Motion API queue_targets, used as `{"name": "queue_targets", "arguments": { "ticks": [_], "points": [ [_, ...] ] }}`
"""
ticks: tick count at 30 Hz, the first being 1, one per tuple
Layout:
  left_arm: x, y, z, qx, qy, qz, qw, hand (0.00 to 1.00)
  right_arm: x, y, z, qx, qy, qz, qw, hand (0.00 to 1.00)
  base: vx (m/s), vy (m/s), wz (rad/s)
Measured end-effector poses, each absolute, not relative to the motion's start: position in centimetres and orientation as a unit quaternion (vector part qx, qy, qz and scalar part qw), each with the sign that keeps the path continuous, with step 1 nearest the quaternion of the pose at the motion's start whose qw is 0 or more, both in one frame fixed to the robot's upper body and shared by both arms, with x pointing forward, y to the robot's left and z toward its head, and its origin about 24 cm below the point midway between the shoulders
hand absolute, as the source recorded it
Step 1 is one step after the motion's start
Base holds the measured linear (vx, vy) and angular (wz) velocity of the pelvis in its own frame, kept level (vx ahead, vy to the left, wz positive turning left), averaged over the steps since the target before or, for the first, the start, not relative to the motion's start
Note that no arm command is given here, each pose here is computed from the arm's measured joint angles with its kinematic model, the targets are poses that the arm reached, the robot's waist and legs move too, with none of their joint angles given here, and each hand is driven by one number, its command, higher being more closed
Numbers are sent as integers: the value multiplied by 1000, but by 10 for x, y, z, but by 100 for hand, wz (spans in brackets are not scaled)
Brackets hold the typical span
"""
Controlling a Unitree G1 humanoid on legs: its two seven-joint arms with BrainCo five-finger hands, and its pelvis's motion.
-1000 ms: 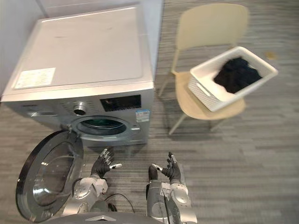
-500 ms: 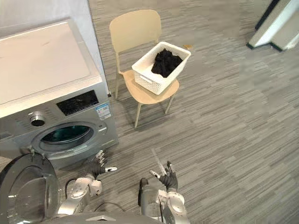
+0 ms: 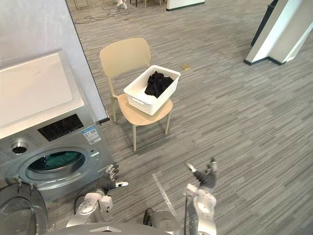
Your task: Pick up the laundry basket with both hands and put the clothes into the washing machine.
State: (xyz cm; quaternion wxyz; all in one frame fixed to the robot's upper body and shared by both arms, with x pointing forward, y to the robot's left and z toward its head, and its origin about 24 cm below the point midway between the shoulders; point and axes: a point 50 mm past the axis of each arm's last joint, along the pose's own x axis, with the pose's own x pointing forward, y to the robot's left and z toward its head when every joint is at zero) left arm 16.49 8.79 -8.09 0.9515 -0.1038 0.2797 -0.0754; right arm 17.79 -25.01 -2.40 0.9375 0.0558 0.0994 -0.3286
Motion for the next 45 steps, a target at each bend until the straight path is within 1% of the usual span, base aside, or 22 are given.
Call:
{"name": "queue_targets", "arguments": {
  "ticks": [3,6,9,14,17,21,23,24,25,26,29,31,33,36,38,39,41,43,45],
  "points": [
    [162,90,-82,-104,282,-71,951,0,188,-256,-12,60,69,-337,937,0,307,-45,-42],
    [164,88,-76,-116,271,-70,953,0,189,-268,-5,61,47,-377,923,0,317,-15,-2],
    [161,90,-82,-113,284,-67,950,0,189,-265,-5,67,46,-381,921,0,463,-41,-11],
    [171,95,-78,-91,274,-65,955,0,193,-256,-6,81,46,-375,922,0,377,-108,11],
    [178,95,-75,-88,263,-69,958,0,195,-256,1,81,31,-364,927,0,350,-259,10],
    [175,96,-81,-82,279,-64,955,0,195,-259,8,77,15,-364,928,0,290,-377,20],
    [171,100,-87,-72,293,-56,952,0,187,-260,8,72,17,-368,927,0,403,-651,44],
    [166,96,-93,-76,308,-53,947,0,185,-266,11,57,16,-367,928,0,357,-547,33],
    [162,88,-93,-91,311,-56,944,0,187,-270,16,35,8,-364,931,0,383,-497,2],
    [162,86,-92,-98,308,-53,945,0,190,-271,21,24,1,-355,934,0,444,-588,-2],
    [162,87,-92,-116,309,-32,943,0,194,-263,32,5,-20,-330,944,0,316,-422,28],
    [158,90,-95,-117,317,-24,941,0,194,-264,34,3,-24,-331,943,0,273,-277,59],
    [155,91,-96,-116,321,-25,940,0,192,-267,48,-3,-52,-332,942,0,208,-204,76],
    [156,94,-95,-111,317,-33,941,0,189,-279,64,-19,-84,-346,934,0,193,-103,105],
    [160,104,-94,-93,309,-35,946,0,192,-285,72,-47,-97,-352,930,0,153,-48,124],
    [162,101,-92,-91,305,-43,947,0,193,-294,82,-73,-111,-365,921,0,138,45,101],
    [164,96,-90,-88,300,-58,948,0,203,-303,98,-112,-130,-365,915,0,169,143,69],
    [163,97,-92,-87,306,-60,946,0,217,-302,95,-132,-118,-347,921,0,134,142,47],
    [163,98,-92,-85,306,-62,946,0,219,-300,88,-139,-100,-335,926,0,172,123,59]
  ]
}}
